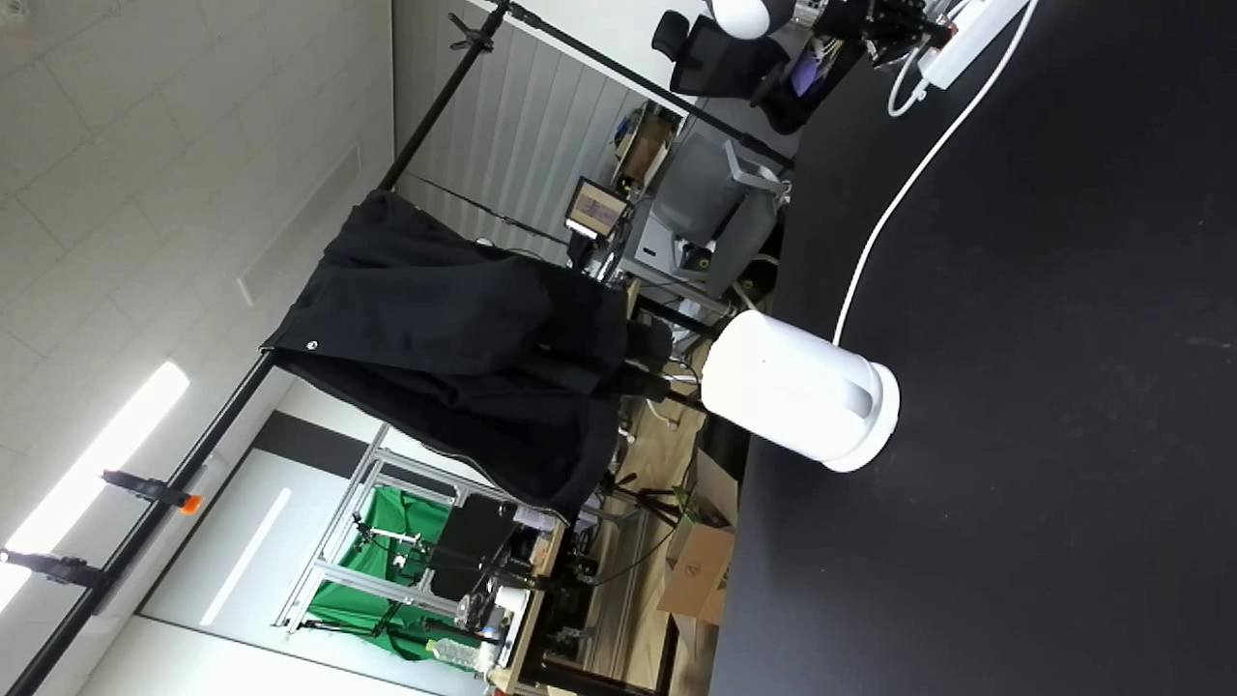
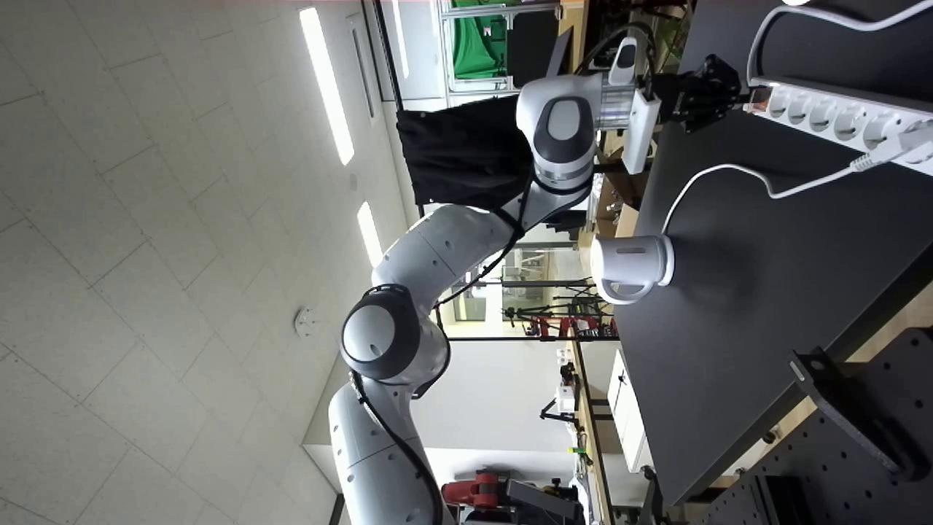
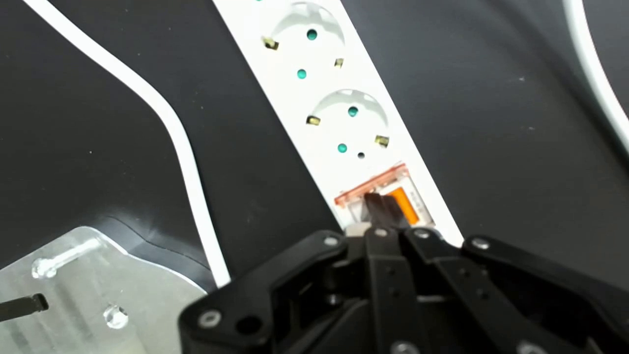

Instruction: Press the power off button on the extension cord.

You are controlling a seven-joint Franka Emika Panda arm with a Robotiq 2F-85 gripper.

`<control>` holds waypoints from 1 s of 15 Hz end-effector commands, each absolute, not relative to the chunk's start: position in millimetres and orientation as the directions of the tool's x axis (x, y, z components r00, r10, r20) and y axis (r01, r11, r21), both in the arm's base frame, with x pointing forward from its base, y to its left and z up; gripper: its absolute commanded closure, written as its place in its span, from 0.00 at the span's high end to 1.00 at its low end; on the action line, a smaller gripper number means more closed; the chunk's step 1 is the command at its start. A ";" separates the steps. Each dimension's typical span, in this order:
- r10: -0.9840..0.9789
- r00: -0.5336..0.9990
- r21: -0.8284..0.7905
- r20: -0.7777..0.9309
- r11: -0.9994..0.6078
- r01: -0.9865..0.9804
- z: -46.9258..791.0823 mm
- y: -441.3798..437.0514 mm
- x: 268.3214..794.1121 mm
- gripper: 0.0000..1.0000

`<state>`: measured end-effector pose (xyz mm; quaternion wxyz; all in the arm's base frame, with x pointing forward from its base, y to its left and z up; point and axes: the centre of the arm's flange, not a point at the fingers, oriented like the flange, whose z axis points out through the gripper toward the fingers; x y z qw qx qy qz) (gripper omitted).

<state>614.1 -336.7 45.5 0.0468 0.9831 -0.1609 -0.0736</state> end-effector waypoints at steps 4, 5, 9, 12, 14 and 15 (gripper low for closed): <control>-0.280 0.949 0.093 -0.147 -0.959 -0.269 59.1 -343.0 622.3 0.00; -0.261 0.954 0.088 -0.150 -0.964 -0.250 66.6 -338.1 624.3 0.00; -0.152 0.978 0.077 -0.144 -0.987 -0.143 112.6 -314.3 639.6 0.00; -0.088 0.988 0.096 -0.130 -0.993 -0.075 143.3 -300.2 648.5 0.03; -0.055 0.990 0.105 -0.131 -0.994 -0.041 155.4 -294.6 653.0 0.28; -0.043 0.990 0.108 -0.135 -0.994 -0.028 158.4 -292.6 654.9 0.30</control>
